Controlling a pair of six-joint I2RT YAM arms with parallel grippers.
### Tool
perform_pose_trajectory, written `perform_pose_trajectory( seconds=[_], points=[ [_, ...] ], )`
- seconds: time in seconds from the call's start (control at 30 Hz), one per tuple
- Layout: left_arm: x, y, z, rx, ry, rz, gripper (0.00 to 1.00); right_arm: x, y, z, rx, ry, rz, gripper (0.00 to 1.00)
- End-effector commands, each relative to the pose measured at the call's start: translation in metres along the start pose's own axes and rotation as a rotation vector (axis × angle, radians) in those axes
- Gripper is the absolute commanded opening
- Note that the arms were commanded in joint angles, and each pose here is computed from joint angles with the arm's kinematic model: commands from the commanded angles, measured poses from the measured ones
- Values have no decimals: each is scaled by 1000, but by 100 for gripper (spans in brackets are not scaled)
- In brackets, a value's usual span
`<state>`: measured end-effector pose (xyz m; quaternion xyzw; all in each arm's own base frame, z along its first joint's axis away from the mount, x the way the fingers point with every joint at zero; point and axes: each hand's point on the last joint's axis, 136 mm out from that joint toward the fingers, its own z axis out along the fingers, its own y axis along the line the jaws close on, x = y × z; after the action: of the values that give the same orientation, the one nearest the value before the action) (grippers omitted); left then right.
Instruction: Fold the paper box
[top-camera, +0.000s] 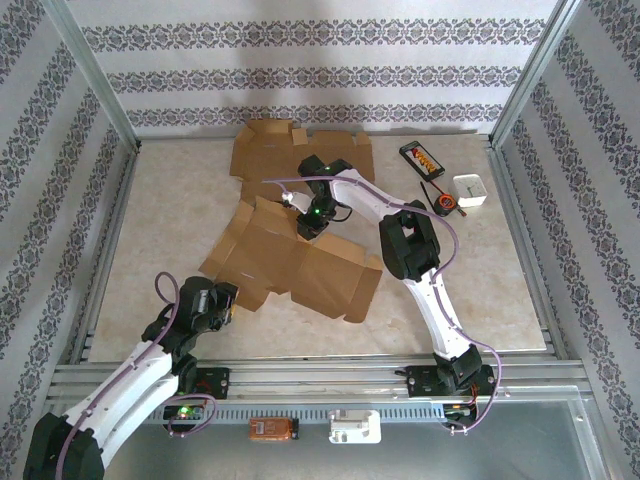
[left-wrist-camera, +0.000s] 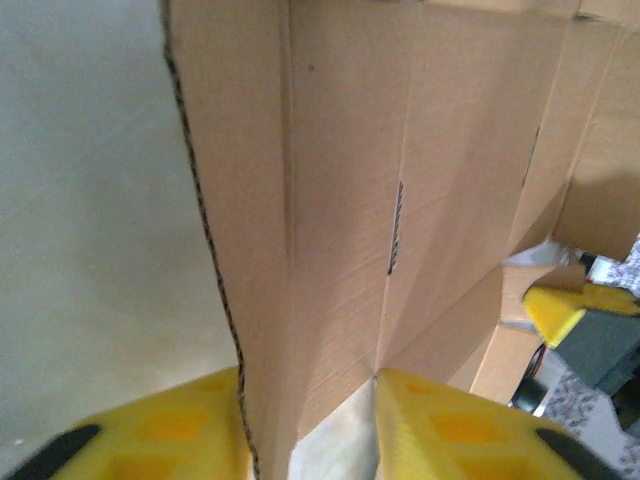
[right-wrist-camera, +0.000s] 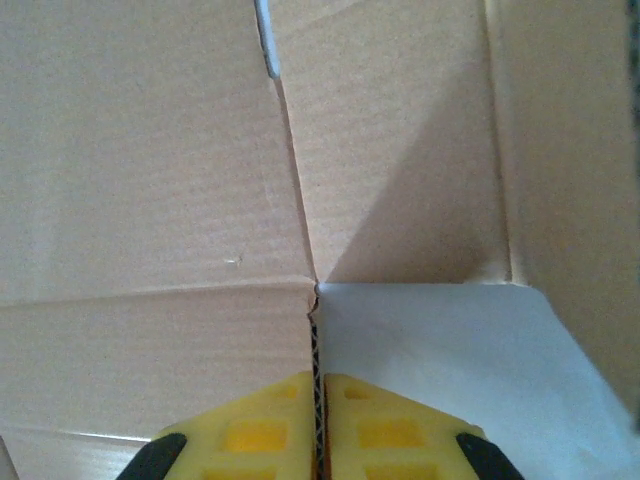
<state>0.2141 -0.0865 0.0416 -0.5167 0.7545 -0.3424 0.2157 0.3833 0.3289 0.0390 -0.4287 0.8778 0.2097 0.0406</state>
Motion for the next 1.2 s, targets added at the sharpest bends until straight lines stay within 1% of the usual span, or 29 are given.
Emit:
perform_pose_trajectory(
  seconds=[0.0,0.07,0.13,0.2,0.23,0.27,0.33,0.4,0.43,0.5,0.53,0.6,0.63,0.67,0.7,0.77,0.87,0.93,1.03,1.07,1.17],
  points=[
    [-15,-30,-6,90,-71,56,23,-7,13,-26,9,-83,53,12],
    [-19,-37,-9,101,-87,117,9,-5,21,-35,-4,-143,83,12],
    [-23,-46,-16,103,-105,190,0,-3,31,-46,-21,-209,99,14],
    [-28,-54,-25,95,-129,275,0,2,39,-56,-25,-274,117,17],
    [-30,-58,-29,92,-147,322,0,5,43,-60,-28,-305,119,21],
    [-32,-64,-33,99,-161,366,0,11,44,-62,-25,-320,131,28],
    [-32,-82,-38,152,-186,497,0,19,42,-75,1,-361,167,48],
    [-29,-105,-42,235,-212,669,0,20,36,-100,35,-420,217,58],
    [-26,-118,-45,282,-228,786,0,20,34,-118,46,-467,240,62],
    [-18,-136,-50,329,-241,978,0,17,32,-154,80,-572,245,72],
    [-13,-144,-52,346,-233,1080,0,13,32,-174,117,-628,224,78],
    [0,-156,-54,380,-194,1233,0,6,34,-201,197,-707,135,85],
    [8,-161,-55,403,-160,1305,0,2,38,-214,238,-744,56,85],
    [15,-167,-56,432,-139,1346,0,-3,41,-224,277,-777,-29,86],
    [19,-172,-57,458,-133,1372,0,-8,45,-233,305,-807,-106,85],
    [27,-182,-62,510,-120,1435,0,-17,57,-245,369,-834,-329,86],
    [31,-193,-71,547,-149,1523,0,-25,67,-246,467,-783,-657,89],
    [32,-196,-74,552,-163,1578,0,-30,70,-245,472,-736,-792,90],
    [35,-197,-75,560,-154,1618,0,-34,77,-234,387,-663,-927,87],
    [36,-197,-75,567,-146,1620,0,-36,77,-232,365,-648,-946,85],
    [37,-198,-75,577,-147,1614,0,-43,72,-219,293,-607,-947,77]
  ],
)
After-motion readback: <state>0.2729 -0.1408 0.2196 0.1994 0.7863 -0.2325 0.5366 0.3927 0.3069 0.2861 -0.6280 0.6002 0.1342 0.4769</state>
